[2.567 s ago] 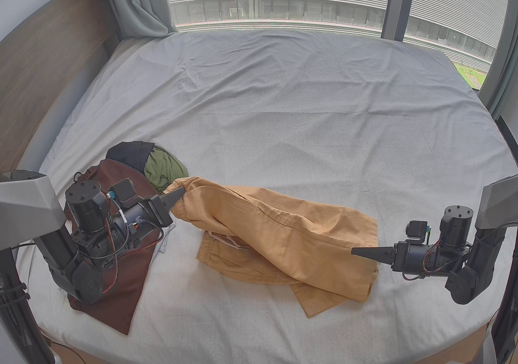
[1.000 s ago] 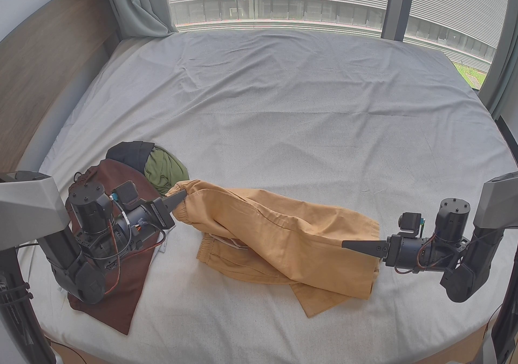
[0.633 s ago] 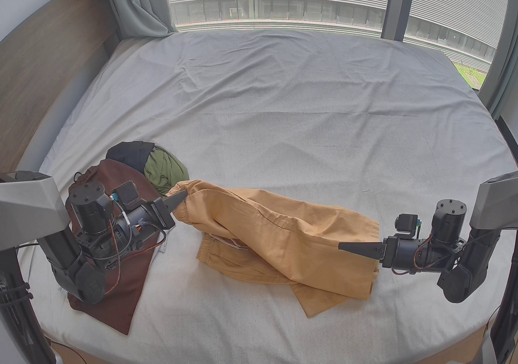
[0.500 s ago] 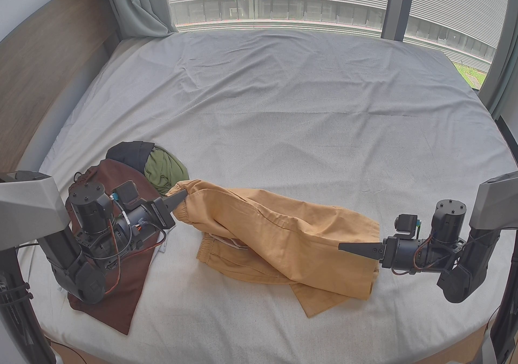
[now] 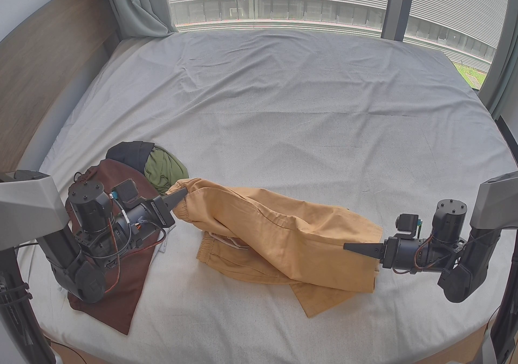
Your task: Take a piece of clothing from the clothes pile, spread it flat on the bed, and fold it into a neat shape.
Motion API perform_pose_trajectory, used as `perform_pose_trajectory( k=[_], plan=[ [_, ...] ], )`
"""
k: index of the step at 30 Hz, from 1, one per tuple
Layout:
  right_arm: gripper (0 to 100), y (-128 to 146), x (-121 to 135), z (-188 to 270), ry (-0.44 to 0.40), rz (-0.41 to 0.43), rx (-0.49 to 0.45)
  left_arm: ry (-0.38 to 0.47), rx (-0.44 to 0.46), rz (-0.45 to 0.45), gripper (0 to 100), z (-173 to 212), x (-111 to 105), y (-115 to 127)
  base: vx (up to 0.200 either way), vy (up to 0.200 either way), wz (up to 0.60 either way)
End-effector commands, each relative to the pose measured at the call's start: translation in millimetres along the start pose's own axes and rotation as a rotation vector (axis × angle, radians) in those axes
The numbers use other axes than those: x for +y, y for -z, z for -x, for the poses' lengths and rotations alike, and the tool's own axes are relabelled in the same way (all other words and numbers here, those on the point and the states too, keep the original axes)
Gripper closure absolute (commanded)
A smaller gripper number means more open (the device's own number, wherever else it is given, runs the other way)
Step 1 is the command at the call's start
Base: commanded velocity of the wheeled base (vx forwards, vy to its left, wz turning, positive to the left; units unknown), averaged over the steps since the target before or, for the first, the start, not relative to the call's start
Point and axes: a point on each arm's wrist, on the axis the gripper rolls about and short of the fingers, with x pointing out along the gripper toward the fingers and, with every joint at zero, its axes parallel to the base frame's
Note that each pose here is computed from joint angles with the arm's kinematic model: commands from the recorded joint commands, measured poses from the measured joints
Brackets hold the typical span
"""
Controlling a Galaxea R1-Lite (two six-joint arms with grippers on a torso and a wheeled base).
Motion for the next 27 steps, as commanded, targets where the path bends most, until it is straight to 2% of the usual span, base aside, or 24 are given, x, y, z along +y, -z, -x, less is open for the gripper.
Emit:
perform_pose_trajectory(
  k=[1,6,13,20,27],
  plan=[
    [100,-4.6,3.2,2.8,-0.004,0.016,-0.017,0.014,-0.024,-0.009,100,-1.0,-3.1,-6.1,0.000,0.000,0.00],
    [100,-12.6,13.5,7.8,-0.019,0.047,-0.045,0.018,-0.037,-0.017,100,1.6,-3.5,-11.0,0.000,0.000,0.00],
    [100,-23.1,31.2,15.4,-0.048,0.097,-0.085,0.040,-0.042,-0.077,100,5.6,-6.4,-16.2,0.000,0.000,0.00],
    [100,-33.6,48.1,25.4,-0.072,0.151,-0.131,0.029,-0.113,-0.099,100,14.9,-3.4,-37.7,0.000,0.000,0.00],
    [100,-43.3,59.9,34.4,-0.086,0.194,-0.176,0.056,-0.164,-0.121,100,25.3,-7.4,-57.0,0.000,0.000,0.00]
  ],
)
